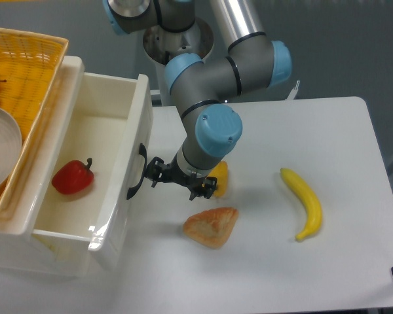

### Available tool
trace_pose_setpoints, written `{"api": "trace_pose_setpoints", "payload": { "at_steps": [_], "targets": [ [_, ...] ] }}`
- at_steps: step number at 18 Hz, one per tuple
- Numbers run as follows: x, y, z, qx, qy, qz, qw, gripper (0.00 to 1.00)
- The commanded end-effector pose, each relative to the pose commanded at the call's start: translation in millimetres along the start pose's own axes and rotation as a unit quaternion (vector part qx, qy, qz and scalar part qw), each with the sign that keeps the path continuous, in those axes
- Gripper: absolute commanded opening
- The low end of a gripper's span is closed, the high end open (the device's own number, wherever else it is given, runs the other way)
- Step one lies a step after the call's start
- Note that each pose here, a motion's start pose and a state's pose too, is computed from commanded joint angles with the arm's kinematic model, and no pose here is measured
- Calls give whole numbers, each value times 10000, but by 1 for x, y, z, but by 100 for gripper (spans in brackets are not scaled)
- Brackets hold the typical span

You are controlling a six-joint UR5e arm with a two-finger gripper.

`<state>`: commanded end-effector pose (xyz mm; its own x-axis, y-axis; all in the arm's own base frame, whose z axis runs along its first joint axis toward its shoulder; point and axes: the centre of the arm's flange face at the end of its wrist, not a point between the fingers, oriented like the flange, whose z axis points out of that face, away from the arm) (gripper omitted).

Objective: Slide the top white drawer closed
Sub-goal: 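Push the drawer front with the gripper into the cabinet until flush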

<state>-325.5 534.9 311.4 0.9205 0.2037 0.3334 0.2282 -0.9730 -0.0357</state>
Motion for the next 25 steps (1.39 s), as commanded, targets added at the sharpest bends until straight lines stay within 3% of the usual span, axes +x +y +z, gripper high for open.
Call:
{"api": "trace_pose_setpoints", "payload": {
  "at_steps": [25],
  "targets": [
    [34,-7,2,9,40,111,9999,100]
  ]
}}
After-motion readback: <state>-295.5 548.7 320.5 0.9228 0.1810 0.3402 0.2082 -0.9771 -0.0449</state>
